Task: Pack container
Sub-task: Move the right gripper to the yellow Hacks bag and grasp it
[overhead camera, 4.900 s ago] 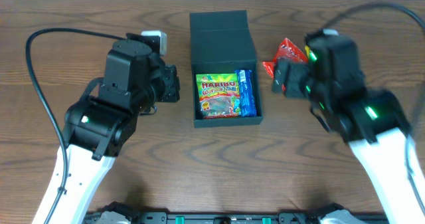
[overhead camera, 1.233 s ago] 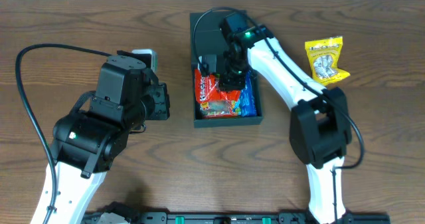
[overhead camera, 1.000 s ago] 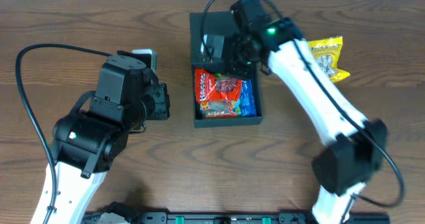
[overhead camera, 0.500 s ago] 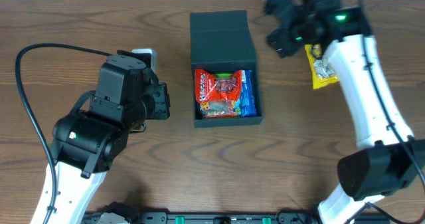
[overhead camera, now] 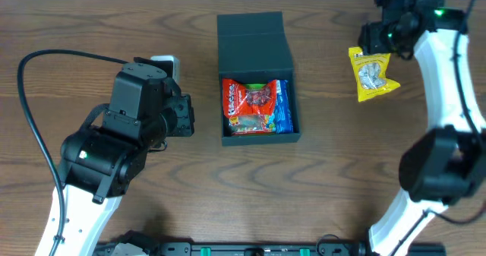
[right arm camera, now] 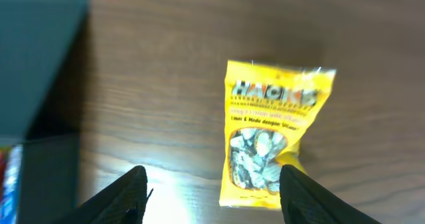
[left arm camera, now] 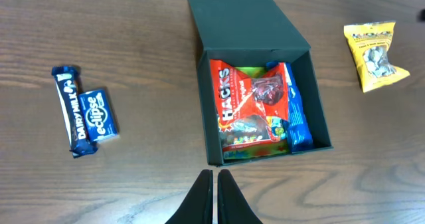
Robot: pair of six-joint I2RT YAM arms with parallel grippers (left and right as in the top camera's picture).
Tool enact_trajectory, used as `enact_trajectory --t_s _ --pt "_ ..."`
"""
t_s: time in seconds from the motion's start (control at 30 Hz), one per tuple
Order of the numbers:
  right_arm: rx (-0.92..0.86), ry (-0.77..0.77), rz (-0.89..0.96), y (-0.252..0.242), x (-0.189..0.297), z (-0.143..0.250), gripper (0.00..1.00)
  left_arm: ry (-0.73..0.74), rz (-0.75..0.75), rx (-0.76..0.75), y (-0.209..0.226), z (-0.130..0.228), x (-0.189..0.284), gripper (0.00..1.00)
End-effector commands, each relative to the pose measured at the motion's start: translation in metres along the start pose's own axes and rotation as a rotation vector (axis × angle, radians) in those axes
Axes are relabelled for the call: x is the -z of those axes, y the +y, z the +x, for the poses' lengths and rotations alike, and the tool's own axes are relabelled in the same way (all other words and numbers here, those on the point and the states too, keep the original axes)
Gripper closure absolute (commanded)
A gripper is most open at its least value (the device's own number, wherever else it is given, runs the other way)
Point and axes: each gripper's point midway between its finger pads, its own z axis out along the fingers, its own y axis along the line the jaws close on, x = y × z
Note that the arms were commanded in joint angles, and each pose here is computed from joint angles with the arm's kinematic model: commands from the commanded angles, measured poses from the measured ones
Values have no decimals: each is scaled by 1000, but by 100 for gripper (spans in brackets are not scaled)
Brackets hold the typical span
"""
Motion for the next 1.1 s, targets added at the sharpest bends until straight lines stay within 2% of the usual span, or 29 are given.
enact_trajectory --t_s 0.0,0.17,0.63,0.77,0.93,1.07 --pt "-110 71 30 -13 -32 16 36 -15 -8 -19 2 -3 3 94" --pt "-167 130 77 -25 -70 29 41 -10 -10 -19 2 -2 3 94" --pt "-240 222 162 -41 -106 56 41 -10 -11 -19 2 -2 3 94" --pt "-241 259 160 -41 -119 67 45 -10 -11 -19 2 -2 3 94" --pt "-246 297 160 -41 -127 77 58 -10 -10 -19 2 -2 3 94" --pt "-247 304 159 -40 -126 79 76 -10 -10 -19 2 -2 3 94"
